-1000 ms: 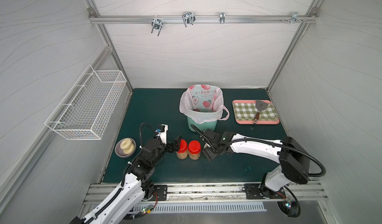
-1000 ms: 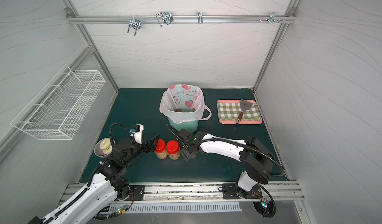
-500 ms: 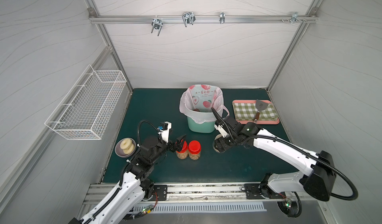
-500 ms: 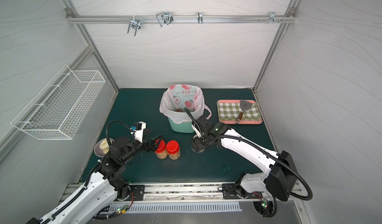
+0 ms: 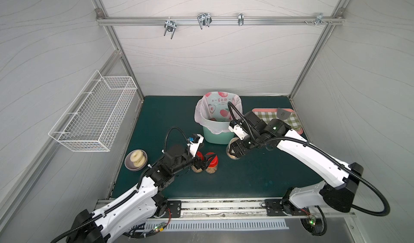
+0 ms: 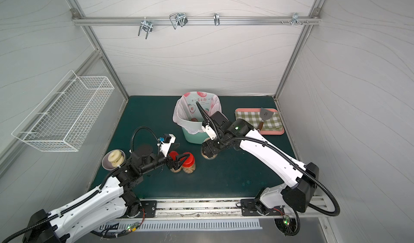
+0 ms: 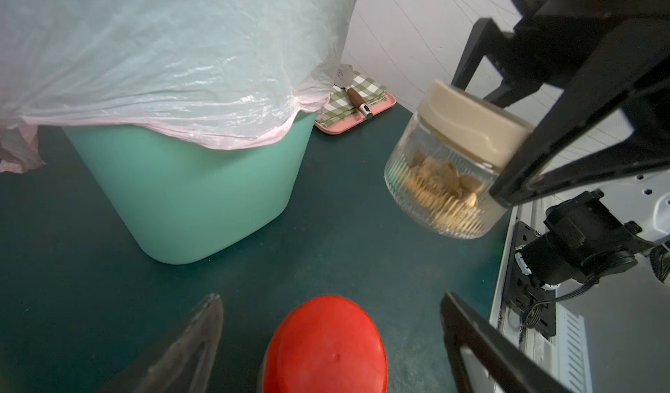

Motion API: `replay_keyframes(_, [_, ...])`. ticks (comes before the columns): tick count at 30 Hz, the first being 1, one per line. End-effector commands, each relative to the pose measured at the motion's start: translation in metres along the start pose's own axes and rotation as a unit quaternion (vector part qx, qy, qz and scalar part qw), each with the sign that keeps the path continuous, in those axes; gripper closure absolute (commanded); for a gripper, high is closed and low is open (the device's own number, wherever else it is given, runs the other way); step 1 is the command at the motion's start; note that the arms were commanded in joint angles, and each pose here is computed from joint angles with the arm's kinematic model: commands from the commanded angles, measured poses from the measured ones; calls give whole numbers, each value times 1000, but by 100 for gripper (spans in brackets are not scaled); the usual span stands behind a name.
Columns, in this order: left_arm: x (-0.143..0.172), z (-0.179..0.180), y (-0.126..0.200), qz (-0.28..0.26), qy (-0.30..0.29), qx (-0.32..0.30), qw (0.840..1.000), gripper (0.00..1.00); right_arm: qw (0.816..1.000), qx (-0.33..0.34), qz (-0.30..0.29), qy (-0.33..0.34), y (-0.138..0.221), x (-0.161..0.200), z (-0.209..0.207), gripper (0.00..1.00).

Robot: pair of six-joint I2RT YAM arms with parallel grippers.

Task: Empty moldy peanuts from jars
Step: Pick up the jar from the center of the board.

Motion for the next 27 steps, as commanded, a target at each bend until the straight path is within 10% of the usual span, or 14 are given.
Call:
replay_keyframes(1, [-42, -9, 5, -66, -40, 15, 997, 5, 999, -30, 13, 20, 19, 2, 14, 54])
replay_keyframes(27, [-72, -67, 9, -111, -57, 169, 978, 1, 984, -117, 72, 116, 37, 3, 89, 57])
Point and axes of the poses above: each gripper's point midway between its finger pads, its own y axis back along the fingers, its own z axis along the line the jaws close on, x = y × z, the point moved 2 cm from there along y, back along the fingers, and after that the axes turned 11 degrees about -y, right-handed, at the moved point
